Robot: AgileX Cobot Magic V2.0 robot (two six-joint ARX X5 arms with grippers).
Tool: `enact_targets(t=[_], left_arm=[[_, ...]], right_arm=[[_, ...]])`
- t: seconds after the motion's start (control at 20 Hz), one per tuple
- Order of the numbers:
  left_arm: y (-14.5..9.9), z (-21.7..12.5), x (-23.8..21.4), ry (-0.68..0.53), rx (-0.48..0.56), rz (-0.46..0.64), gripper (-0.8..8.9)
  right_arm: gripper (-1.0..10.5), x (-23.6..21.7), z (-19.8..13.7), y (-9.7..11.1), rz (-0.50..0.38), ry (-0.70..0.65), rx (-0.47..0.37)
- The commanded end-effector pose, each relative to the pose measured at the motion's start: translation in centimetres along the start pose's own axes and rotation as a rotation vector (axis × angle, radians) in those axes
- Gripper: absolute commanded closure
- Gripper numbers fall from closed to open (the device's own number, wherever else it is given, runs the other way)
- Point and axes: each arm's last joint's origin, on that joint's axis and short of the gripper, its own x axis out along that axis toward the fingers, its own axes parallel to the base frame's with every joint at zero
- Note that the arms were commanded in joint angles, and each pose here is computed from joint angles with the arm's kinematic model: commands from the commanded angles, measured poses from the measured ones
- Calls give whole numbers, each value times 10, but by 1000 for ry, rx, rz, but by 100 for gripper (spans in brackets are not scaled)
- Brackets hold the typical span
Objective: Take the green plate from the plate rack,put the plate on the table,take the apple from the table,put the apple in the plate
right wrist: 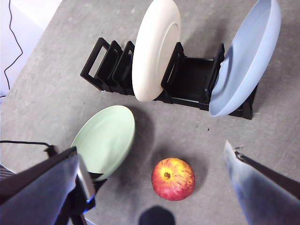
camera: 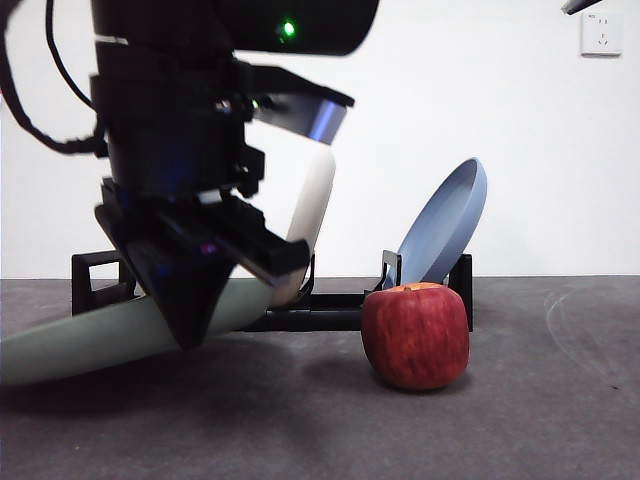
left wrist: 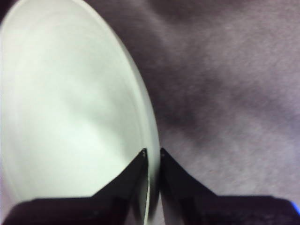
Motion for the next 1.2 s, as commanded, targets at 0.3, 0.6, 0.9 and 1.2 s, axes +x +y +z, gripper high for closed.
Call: enact_targets(t=[0.3, 0.6, 0.9, 1.2], left_arm=[[-11, -1, 9, 60, -20, -208, 826], [-11, -2, 9, 65, -19, -215, 809], [-8, -1, 10, 66, -34, -211, 675], [-1, 1, 13, 65, -60, -206, 548]], right_arm=[[384, 0, 1, 0, 0, 2, -12], [383, 0, -1, 0, -2, 20, -10], [384, 0, -1, 0, -3, 20, -10], [383, 0, -1, 0, -3, 21, -11]])
